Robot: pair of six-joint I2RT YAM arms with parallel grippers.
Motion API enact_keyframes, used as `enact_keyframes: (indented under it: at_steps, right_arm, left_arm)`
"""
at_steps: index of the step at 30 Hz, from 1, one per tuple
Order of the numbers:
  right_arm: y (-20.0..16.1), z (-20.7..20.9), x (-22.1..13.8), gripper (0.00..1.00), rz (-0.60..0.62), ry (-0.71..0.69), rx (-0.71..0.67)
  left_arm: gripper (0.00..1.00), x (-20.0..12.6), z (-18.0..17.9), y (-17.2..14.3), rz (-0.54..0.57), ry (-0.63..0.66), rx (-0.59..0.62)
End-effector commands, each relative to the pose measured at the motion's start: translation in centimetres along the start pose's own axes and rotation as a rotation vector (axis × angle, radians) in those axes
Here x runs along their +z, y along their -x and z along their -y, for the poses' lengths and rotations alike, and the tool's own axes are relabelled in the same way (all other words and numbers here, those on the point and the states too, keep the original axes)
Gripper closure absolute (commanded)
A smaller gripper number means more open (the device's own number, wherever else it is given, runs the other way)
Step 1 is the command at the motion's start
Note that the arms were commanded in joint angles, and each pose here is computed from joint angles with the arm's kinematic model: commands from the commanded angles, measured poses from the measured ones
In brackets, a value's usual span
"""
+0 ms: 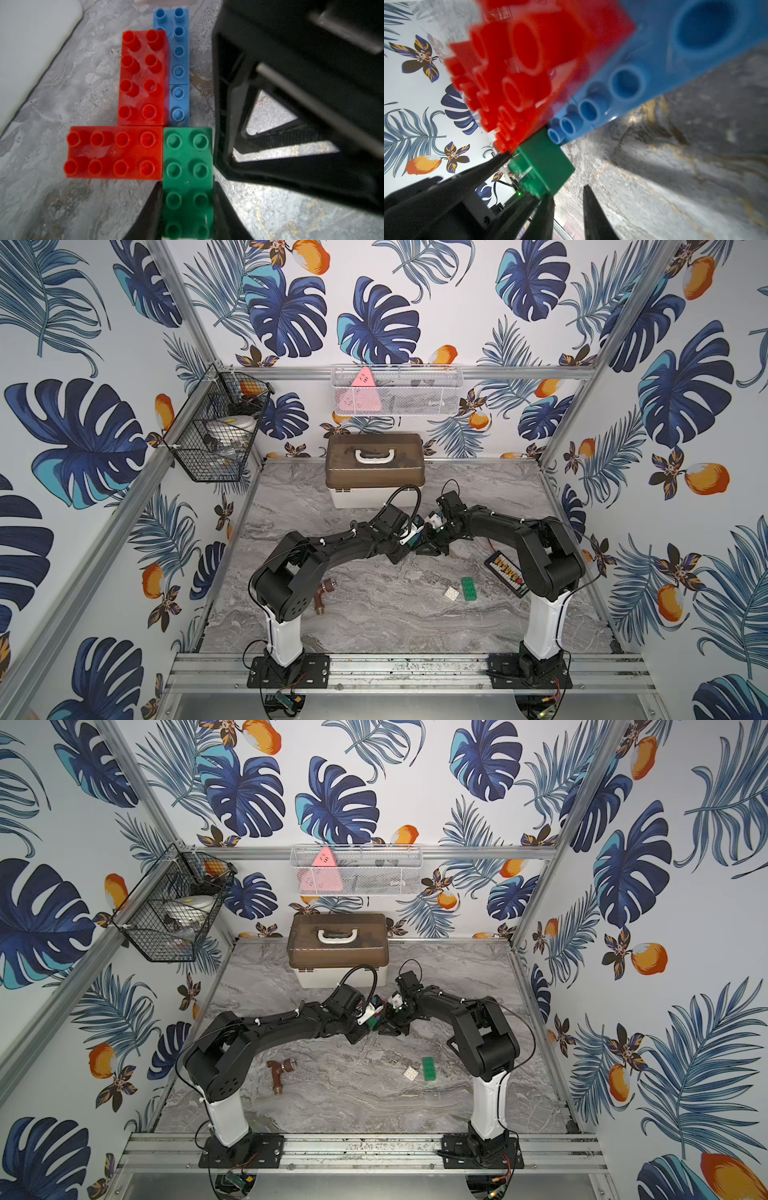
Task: Assemble a small pinwheel with lego
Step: Assemble the lego brick with the lego brick.
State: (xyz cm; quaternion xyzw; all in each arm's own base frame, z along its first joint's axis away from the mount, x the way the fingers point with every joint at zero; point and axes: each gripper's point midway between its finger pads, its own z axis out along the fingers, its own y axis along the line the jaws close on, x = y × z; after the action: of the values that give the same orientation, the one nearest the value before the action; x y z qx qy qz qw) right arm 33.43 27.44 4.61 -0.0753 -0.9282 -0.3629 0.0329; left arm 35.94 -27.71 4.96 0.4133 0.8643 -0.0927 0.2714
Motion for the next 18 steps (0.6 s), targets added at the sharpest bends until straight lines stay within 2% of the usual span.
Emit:
enact_keyframes:
  at_steps: [1,3,5,6,9,12,15,18]
  right_arm:
    - [1.2,-1.9,-1.1,0.72,0.051,0.084,-0.087]
    - [1.2,-1.6,-1.5,0.72,0.050,0.089,-0.079]
    - [1.1,-1.2,-1.9,0.72,0.053,0.095,-0.070]
    - [1.0,-1.0,-2.2,0.72,0.056,0.098,-0.066]
    - [0.7,-0.6,-2.8,0.72,0.058,0.096,-0.062]
    - [-0.1,0.0,-4.2,0.72,0.071,0.056,-0.083]
    - [-1.6,2.1,-6.2,0.69,0.089,-0.096,-0.114]
    - [-4.5,6.0,-8.0,0.62,0.073,-0.274,-0.098]
  left_arm:
    - [0.60,-0.5,1.7,0.0,-0.006,-0.096,0.052]
    - [0.54,-0.7,1.5,0.2,0.003,-0.090,0.056]
    - [0.35,-0.9,1.2,0.5,0.010,-0.079,0.053]
    - [0.03,-1.0,1.1,0.5,0.004,-0.081,0.051]
    - [0.01,-1.4,0.9,1.0,0.018,-0.074,0.044]
    - [0.01,-2.8,0.1,2.3,0.079,-0.084,-0.040]
    - [0.01,-4.8,-1.4,3.3,0.148,-0.070,-0.194]
    - [0.01,-6.3,-2.5,3.5,0.213,-0.093,-0.428]
